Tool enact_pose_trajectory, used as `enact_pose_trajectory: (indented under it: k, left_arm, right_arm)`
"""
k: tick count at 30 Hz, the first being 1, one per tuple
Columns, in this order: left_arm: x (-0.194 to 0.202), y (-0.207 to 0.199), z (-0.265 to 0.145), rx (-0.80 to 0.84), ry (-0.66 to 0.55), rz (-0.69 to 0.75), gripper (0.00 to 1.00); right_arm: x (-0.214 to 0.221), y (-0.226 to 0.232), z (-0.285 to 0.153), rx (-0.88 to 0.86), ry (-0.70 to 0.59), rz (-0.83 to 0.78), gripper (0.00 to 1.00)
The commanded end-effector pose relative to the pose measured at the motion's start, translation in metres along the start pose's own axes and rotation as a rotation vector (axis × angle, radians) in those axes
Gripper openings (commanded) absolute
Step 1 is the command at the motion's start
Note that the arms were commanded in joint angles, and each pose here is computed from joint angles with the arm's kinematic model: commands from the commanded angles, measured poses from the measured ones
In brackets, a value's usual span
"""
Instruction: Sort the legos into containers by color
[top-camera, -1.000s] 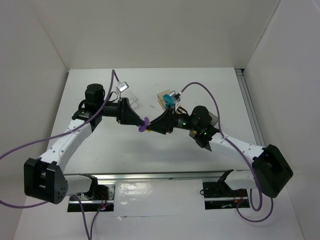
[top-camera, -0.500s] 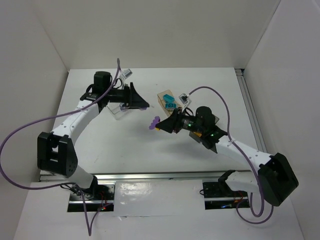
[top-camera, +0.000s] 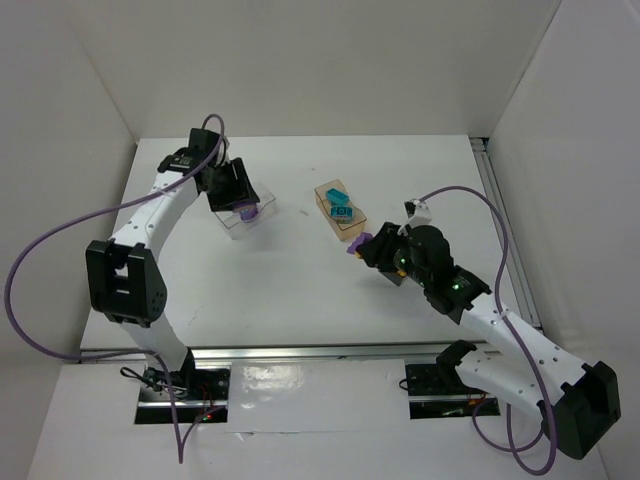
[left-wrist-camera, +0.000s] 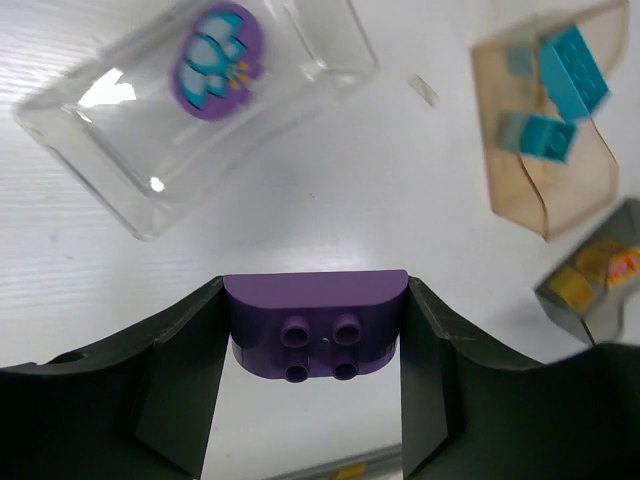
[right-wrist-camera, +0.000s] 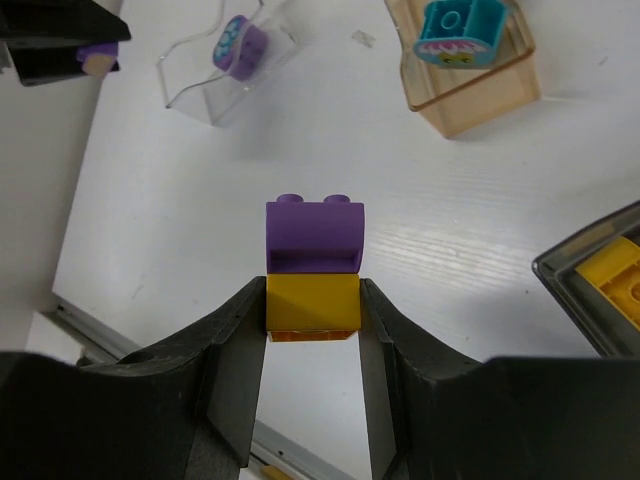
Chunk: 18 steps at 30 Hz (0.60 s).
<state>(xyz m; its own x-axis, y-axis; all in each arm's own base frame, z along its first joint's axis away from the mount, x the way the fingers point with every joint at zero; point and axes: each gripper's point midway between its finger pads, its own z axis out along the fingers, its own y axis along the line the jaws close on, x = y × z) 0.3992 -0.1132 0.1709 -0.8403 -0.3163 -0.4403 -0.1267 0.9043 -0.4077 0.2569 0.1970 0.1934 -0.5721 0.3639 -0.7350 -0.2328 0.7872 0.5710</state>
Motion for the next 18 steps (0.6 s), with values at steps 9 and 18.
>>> enact_pose_trajectory:
  k: [9,18]
  left_arm:
    - [-0.043,0.068,0.029,-0.372,-0.067,-0.145,0.0]
    - [-0.041,0.078,0.046,-0.423,-0.045,-0.193,0.11]
  right_arm:
    - [0.002,-0.02,-0.001,0.092,-0.008,-0.005,0.31]
    - [0.005,-0.024,0.0,0.111,0.0,-0.006,0.31]
